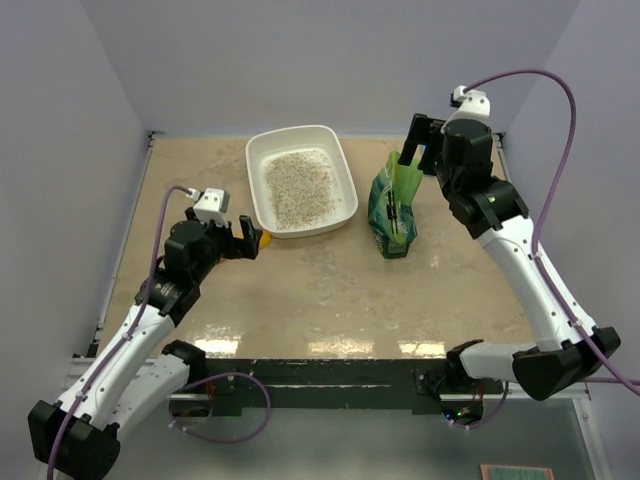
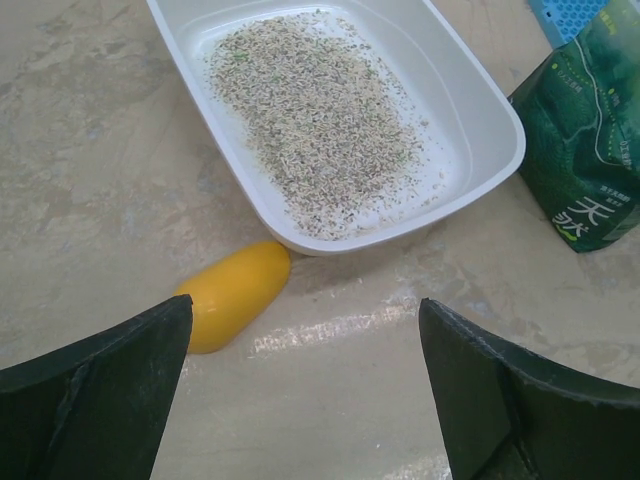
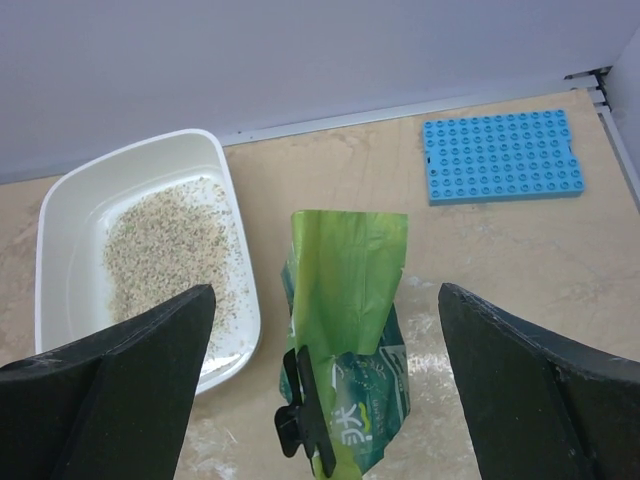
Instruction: Fill the litter box with clean litter
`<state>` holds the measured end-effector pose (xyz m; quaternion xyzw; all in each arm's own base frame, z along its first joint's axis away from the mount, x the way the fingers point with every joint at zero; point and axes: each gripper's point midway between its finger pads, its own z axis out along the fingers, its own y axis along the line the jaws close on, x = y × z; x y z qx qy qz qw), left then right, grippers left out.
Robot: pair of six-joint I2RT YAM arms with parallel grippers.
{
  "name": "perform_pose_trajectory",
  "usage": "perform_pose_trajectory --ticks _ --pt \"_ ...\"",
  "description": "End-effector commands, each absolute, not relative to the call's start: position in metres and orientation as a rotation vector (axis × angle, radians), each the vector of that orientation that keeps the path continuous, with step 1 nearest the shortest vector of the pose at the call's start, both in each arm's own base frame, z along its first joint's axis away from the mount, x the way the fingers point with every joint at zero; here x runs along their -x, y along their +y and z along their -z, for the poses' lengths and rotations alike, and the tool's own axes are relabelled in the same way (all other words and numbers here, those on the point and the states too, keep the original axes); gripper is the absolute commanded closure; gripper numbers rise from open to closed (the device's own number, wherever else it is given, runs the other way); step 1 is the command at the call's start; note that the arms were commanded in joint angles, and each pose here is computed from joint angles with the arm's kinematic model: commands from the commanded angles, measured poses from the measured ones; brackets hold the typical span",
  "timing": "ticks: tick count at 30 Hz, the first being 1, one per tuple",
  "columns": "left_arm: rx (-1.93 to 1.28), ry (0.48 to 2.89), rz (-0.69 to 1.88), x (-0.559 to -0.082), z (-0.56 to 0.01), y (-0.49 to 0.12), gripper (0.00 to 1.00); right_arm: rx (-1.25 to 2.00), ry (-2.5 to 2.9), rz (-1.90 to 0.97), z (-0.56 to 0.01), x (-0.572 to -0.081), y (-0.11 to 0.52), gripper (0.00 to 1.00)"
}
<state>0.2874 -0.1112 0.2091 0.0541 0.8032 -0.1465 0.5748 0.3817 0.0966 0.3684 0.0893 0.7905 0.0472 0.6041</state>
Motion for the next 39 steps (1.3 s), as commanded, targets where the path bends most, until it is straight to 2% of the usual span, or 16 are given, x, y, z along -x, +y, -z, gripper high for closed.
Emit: perform_pose_trajectory --ticks 1,7,18,21,32,39 --pt "-0.136 1.824 0.439 -0.290 -0.249 -0.125 0.00 -0.231 1.755 -0.129 -0.399 -0.369 0.090 0.02" --pt "-0.227 1.943 0.428 -0.283 -0.216 -0.130 0.00 -0.197 1.809 -0.133 -0.379 -0.368 0.094 0.02" --pt "-0.246 1.964 0.430 -0.282 -0.201 -0.131 0.00 -0.179 1.819 -0.188 -0.379 -0.370 0.105 0.02" --pt "-0.238 1.944 0.453 -0.279 -0.204 -0.132 0.00 -0.129 1.901 -0.120 -0.358 -0.367 0.101 0.02" --pt "-0.234 1.944 0.463 -0.276 -0.206 -0.132 0.00 0.049 2.129 -0.140 -0.288 -0.353 0.142 0.02" --pt "-0.211 1.960 0.442 -0.275 -0.205 -0.128 0.00 -0.005 2.210 -0.071 -0.254 -0.342 0.160 0.07"
